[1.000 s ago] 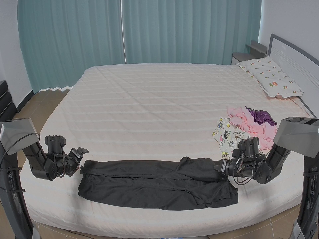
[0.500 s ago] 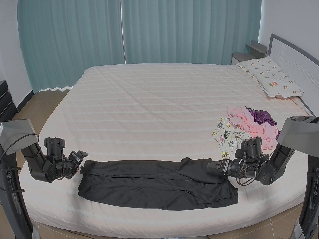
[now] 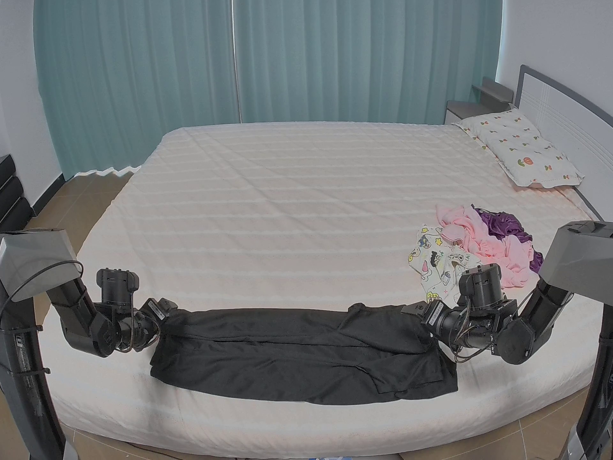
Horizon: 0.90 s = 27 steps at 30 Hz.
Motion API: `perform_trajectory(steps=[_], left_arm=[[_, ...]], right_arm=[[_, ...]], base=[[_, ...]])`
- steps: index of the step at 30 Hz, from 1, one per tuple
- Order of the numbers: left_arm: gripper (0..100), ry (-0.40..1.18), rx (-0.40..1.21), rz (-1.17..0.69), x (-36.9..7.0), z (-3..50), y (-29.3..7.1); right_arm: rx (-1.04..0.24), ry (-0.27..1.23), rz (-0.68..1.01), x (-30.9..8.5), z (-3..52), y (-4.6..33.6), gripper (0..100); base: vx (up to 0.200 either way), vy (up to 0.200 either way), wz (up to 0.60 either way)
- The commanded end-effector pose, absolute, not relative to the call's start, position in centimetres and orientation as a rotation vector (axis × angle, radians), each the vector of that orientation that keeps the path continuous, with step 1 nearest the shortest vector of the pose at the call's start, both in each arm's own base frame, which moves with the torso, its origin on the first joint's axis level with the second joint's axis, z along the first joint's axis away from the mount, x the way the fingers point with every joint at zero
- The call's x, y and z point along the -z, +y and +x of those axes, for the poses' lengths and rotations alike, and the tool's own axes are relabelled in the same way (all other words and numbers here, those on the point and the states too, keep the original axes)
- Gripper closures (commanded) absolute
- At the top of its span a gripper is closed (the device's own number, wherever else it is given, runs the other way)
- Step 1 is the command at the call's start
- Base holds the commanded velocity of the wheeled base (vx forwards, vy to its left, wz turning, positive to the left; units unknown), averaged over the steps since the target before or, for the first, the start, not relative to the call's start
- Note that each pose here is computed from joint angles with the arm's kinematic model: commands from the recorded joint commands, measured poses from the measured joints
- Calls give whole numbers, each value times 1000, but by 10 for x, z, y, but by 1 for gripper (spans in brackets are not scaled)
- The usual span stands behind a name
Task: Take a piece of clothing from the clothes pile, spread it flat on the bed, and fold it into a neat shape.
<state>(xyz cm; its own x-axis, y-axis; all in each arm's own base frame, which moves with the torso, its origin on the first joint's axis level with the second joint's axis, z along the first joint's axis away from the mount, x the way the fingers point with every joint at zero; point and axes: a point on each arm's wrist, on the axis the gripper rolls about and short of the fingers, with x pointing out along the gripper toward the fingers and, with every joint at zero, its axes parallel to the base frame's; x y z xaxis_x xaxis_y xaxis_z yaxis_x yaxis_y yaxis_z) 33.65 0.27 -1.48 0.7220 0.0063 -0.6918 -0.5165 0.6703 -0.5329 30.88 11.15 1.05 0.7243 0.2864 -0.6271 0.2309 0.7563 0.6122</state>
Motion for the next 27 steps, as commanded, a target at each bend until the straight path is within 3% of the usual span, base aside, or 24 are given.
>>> perform_trajectory(steps=[1, 2, 3, 22, 27], left_arm=[[0, 731, -341, -773, 25, 342, -3], [0, 732, -347, -772, 27, 343, -2], [100, 730, -350, -771, 27, 344, -2], [100, 612, -409, -754, 20, 350, 0], [100, 611, -407, -754, 20, 350, 0]], right_arm=[[-41, 782, 732, -14, 302, 112, 0], [-44, 783, 730, -15, 301, 114, 0], [-49, 784, 730, -15, 300, 115, 0], [5, 821, 732, 19, 309, 159, 0], [23, 840, 753, 12, 306, 160, 0]], base=[[0, 0, 0], [0, 0, 0], [0, 0, 0], [0, 0, 0], [0, 0, 0]])
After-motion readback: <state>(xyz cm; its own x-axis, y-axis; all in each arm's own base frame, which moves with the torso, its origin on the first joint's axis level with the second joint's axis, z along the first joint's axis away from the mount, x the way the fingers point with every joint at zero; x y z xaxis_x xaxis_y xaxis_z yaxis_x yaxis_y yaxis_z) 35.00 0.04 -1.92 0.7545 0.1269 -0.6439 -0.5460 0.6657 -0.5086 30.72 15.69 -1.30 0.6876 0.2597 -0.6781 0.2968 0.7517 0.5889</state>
